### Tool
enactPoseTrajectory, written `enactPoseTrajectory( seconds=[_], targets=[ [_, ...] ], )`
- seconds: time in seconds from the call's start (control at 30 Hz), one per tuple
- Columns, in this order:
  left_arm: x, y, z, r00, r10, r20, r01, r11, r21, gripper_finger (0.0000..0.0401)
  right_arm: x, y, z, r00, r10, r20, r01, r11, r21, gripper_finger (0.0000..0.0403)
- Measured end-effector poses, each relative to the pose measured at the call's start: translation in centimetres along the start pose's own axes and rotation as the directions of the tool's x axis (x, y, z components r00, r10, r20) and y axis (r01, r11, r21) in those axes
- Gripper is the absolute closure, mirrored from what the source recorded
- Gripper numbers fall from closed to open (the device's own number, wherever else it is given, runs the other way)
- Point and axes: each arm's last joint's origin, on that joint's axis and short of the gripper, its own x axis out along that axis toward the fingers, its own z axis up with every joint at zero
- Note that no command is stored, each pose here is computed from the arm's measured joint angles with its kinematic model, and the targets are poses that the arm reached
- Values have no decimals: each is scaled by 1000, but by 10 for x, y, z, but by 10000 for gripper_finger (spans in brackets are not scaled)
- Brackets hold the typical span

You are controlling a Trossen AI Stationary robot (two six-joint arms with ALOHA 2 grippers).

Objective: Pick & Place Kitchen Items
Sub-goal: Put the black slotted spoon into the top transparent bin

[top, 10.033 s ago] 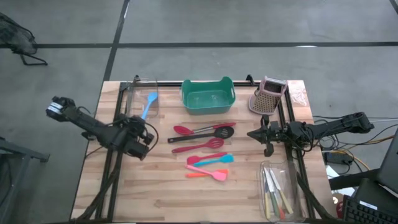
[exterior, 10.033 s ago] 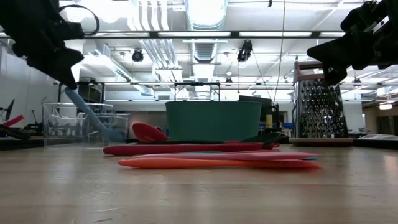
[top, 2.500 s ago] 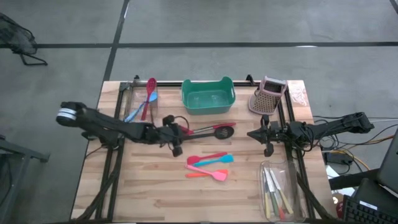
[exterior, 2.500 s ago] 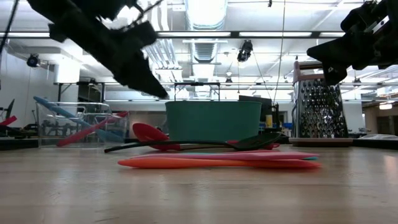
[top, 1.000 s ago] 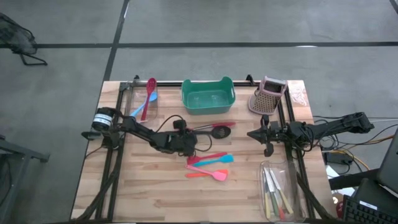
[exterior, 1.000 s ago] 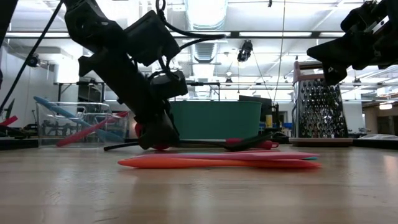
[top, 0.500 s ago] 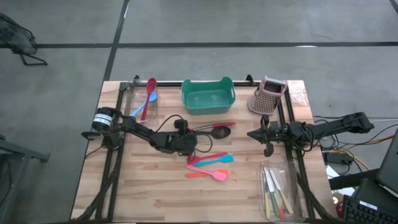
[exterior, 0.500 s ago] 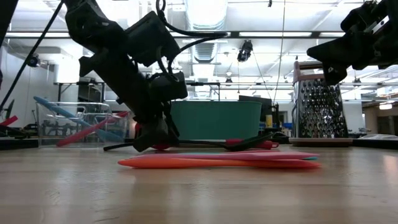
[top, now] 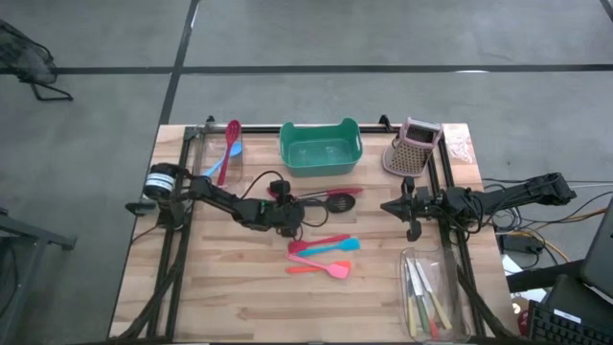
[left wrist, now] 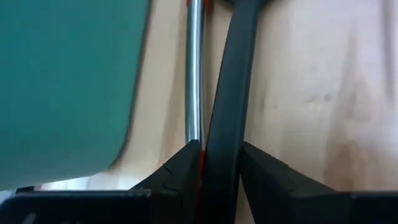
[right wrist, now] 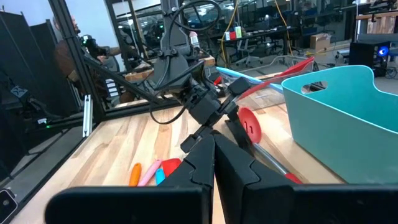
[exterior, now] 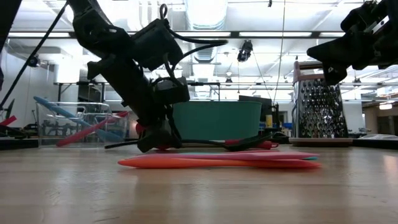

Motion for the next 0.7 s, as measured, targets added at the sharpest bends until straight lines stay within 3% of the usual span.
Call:
enactPoseTrajectory(
  seconds=[0.13,0.33,0.5,0.7],
  targets=[
    [1,1,0,1000,12,-4,-12,1000,-1,303,0,0,0,1000,0,0,0,1000,0,394],
    [0,0,0,1000,-1,-1,1,1000,-1,379,0,0,0,1000,0,0,0,1000,0,394],
    [-5,-2,1,1000,-14,-4,14,1000,18,372,0,0,0,1000,0,0,0,1000,0,394],
    [-34,5,8,1000,-19,20,18,999,43,378,0,0,0,1000,0,0,0,1000,0,394]
  ],
)
